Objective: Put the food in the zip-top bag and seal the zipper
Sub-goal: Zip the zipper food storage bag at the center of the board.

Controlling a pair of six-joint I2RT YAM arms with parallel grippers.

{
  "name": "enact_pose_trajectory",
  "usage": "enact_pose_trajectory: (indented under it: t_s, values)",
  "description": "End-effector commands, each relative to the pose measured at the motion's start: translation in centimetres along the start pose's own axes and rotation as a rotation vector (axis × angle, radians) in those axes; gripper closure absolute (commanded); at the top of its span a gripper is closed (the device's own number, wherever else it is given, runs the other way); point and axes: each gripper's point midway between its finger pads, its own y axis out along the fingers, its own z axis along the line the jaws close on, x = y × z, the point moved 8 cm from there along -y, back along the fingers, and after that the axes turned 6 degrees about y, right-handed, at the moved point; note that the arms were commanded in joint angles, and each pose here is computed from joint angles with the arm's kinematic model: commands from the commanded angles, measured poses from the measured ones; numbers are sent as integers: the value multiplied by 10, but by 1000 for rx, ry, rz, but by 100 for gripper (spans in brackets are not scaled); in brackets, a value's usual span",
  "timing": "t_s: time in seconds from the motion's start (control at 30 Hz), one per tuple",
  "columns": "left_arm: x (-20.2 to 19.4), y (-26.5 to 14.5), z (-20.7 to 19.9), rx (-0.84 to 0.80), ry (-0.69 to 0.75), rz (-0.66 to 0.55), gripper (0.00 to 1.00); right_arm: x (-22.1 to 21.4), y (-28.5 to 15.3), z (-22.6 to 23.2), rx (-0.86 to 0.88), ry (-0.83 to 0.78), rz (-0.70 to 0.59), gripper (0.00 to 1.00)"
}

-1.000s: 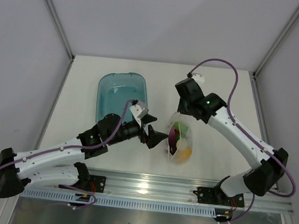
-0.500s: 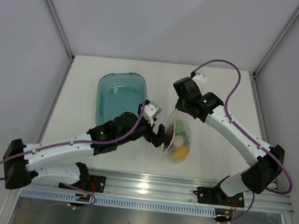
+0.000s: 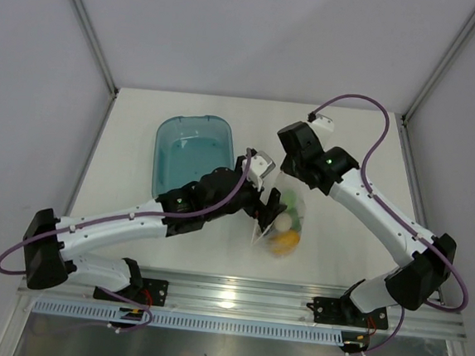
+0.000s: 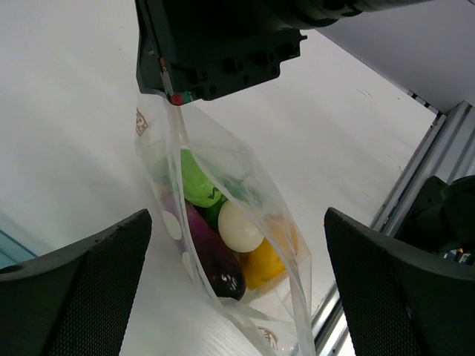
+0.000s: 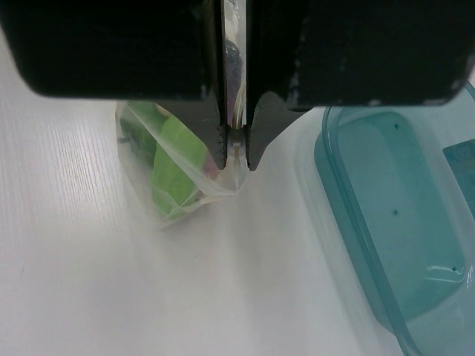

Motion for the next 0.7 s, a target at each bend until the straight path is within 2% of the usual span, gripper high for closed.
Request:
enact_pose_trajectory:
  t_s: [0.0, 0.33, 0.43, 0.6, 0.67]
  values:
    - [15, 10, -6, 0, -26, 0, 1, 22, -18, 3, 33, 63, -84, 100]
    - [-20, 25, -10, -19, -78, 74, 1, 26, -21, 2, 40, 75, -96, 100]
    - [-25, 27, -12, -44, -94, 59, 1, 27, -21, 0, 38, 76, -94, 100]
    - [-34, 32, -18, -110, -92, 58, 14, 26, -19, 0, 38, 81, -88, 100]
    - [-38, 33, -16, -115, -86, 56, 30, 25, -18, -2, 33, 83, -84, 99]
